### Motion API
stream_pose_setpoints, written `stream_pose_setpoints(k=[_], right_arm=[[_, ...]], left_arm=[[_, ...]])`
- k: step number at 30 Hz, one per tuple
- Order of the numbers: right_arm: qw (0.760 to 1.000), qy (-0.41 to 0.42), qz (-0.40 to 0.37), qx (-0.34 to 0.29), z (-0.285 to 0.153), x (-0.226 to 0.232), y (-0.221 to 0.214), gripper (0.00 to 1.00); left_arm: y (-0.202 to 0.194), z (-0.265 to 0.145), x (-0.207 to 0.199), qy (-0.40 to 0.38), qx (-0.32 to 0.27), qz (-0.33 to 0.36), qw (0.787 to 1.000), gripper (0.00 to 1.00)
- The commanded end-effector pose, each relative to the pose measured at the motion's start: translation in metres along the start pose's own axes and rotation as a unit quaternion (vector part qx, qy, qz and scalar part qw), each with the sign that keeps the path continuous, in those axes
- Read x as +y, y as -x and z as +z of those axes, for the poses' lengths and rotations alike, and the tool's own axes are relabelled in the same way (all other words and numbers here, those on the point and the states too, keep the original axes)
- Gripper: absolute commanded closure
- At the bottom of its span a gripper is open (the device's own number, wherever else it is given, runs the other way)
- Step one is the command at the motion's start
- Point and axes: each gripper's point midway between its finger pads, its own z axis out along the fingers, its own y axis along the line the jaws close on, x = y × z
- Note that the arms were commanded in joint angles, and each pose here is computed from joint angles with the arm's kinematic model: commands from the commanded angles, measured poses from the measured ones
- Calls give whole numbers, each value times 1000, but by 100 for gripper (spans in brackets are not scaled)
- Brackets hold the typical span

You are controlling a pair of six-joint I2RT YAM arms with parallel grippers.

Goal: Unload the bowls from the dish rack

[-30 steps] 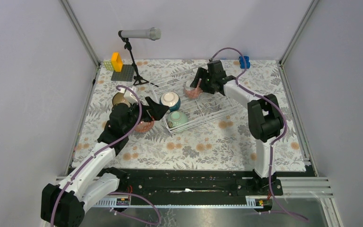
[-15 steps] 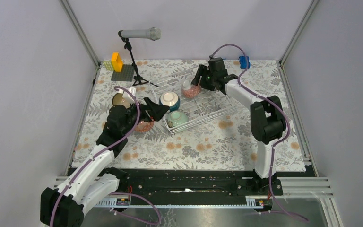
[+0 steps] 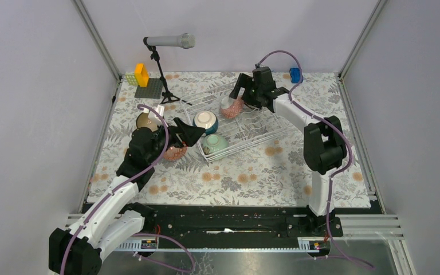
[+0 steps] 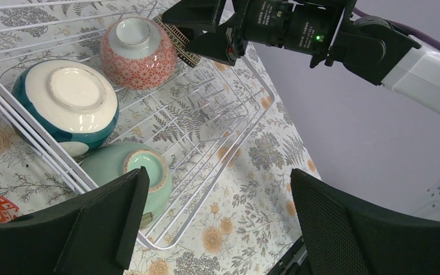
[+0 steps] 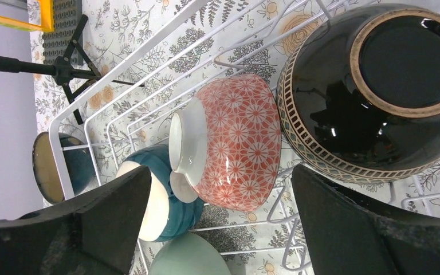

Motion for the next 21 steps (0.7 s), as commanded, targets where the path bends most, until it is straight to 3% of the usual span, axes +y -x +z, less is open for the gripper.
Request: stream_pose_setpoints(k=[1, 16, 21], right_arm=[[1000, 1, 15, -6, 11, 8, 6, 0], [1000, -22, 8, 3, 33, 4, -4, 1], [999, -49, 3, 3, 37, -7, -6, 6]], left_arm=[[13, -2, -11, -23, -24, 16, 999, 1], [3, 0, -9, -33, -16, 4, 999, 1], [3, -1, -7, -28, -16, 7, 999, 1]])
